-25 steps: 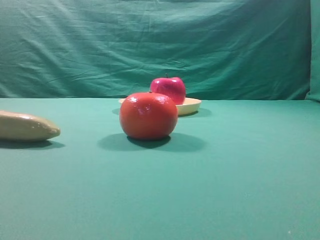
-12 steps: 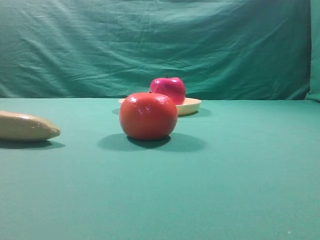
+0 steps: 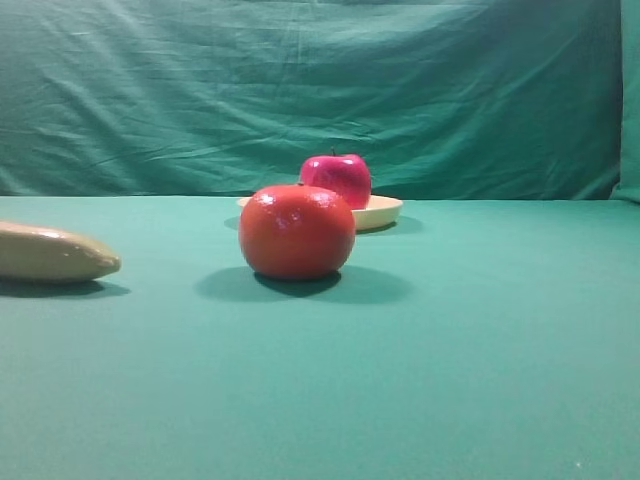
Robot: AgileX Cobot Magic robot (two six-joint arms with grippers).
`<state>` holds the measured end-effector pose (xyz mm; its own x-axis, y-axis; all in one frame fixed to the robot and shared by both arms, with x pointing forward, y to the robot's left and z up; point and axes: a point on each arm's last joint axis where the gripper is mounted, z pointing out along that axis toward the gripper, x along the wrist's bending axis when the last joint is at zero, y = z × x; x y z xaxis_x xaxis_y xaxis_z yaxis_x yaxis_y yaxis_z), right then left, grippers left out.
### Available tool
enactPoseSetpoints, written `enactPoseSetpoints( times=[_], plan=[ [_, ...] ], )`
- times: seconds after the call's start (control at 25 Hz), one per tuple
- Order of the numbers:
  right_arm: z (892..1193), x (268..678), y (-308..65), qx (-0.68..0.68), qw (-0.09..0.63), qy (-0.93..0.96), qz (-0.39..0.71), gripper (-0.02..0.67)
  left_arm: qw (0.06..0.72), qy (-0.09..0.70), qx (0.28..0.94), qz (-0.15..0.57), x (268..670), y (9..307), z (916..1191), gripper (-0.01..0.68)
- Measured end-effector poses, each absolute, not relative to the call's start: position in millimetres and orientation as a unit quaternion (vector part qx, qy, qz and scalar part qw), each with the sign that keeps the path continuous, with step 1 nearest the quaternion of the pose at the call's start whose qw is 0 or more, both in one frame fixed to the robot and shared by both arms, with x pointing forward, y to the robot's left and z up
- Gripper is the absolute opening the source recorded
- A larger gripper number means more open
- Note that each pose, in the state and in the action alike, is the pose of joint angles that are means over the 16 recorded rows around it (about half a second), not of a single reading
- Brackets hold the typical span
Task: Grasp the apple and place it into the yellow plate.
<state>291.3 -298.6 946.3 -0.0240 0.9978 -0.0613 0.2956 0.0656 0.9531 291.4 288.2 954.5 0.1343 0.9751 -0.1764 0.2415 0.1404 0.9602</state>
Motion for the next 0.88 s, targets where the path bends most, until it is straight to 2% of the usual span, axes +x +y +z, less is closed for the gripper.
enactPoseSetpoints(
  times=[0.88],
  plan=[
    [946.3, 291.3, -298.6, 0.549, 0.432, 0.589, 0.407, 0.0, 0.514, 0.553, 0.55, 0.357, 291.4, 288.2, 954.5, 0.157]
  ],
)
